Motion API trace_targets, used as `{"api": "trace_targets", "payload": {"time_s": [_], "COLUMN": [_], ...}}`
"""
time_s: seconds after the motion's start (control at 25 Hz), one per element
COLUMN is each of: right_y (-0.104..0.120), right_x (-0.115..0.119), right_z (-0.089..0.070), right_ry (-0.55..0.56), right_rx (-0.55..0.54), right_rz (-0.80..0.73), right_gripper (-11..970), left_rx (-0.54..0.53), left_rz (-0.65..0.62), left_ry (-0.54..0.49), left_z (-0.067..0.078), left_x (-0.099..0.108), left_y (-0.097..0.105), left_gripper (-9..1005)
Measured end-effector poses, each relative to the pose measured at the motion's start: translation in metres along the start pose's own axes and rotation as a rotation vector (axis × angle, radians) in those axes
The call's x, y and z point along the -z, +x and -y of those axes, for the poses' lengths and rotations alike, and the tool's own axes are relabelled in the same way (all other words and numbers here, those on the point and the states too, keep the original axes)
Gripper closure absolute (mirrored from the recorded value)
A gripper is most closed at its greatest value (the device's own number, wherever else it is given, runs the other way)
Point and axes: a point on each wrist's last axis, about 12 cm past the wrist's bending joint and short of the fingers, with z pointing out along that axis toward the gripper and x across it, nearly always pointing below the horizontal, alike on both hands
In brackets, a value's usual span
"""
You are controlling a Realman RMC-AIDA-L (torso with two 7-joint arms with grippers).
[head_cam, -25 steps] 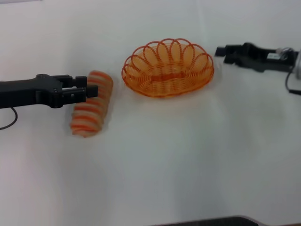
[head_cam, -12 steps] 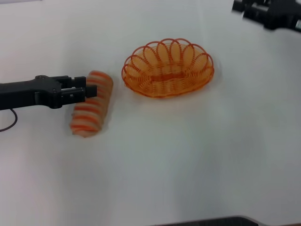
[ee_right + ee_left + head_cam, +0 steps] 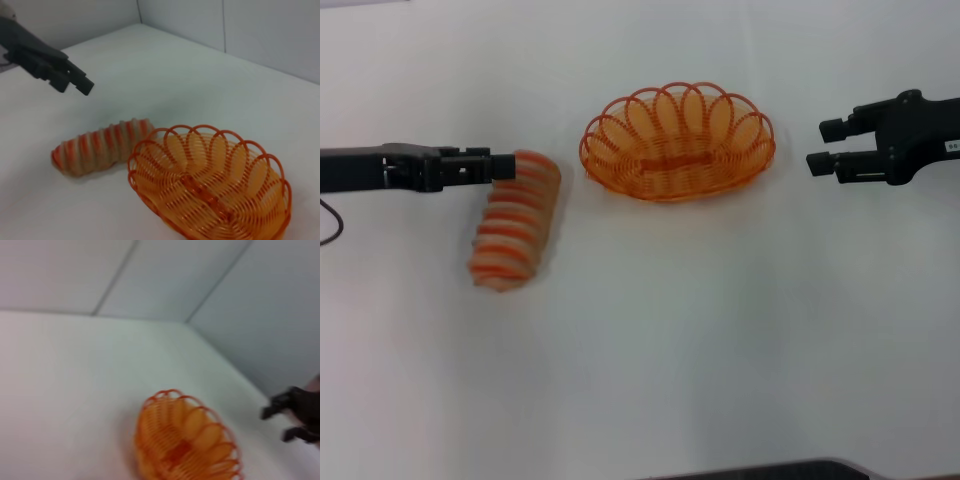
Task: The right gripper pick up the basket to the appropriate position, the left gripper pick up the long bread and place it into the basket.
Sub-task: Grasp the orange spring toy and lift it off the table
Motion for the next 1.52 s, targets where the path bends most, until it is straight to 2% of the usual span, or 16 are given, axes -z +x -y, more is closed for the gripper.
{"api": "trace_targets", "payload": {"time_s": [0.2,0.48,0.64,0.88,1.08,1.52], "right_y": [-0.002,-0.004,-0.005,-0.004,-0.004,-0.004], "right_x": [-0.006,-0.013,-0.015,-0.019,-0.021,-0.024], "right_z": [0.0,-0.003,-0.002,-0.002,-0.002,-0.002], "right_ry": [0.003,-0.012,-0.006,0.01,0.018,0.024], "right_rx": [0.011,0.026,0.029,0.034,0.034,0.033], "right_rz": [-0.006,-0.015,-0.016,-0.013,-0.011,-0.004], "right_gripper": [429,428,428,427,428,428], "left_rx": [0.098,0.053,0.023,0.056,0.134,0.154], "left_rz": [-0.199,-0.468,-0.56,-0.544,-0.533,-0.534], "left_ry": [-0.155,-0.374,-0.486,-0.542,-0.574,-0.611], "left_z": [0.011,0.046,0.055,0.057,0.055,0.043], "left_x": [-0.015,-0.047,-0.061,-0.072,-0.082,-0.1], "left_y": [-0.031,-0.069,-0.078,-0.082,-0.075,-0.06], "left_gripper": [417,406,398,387,195,212]}}
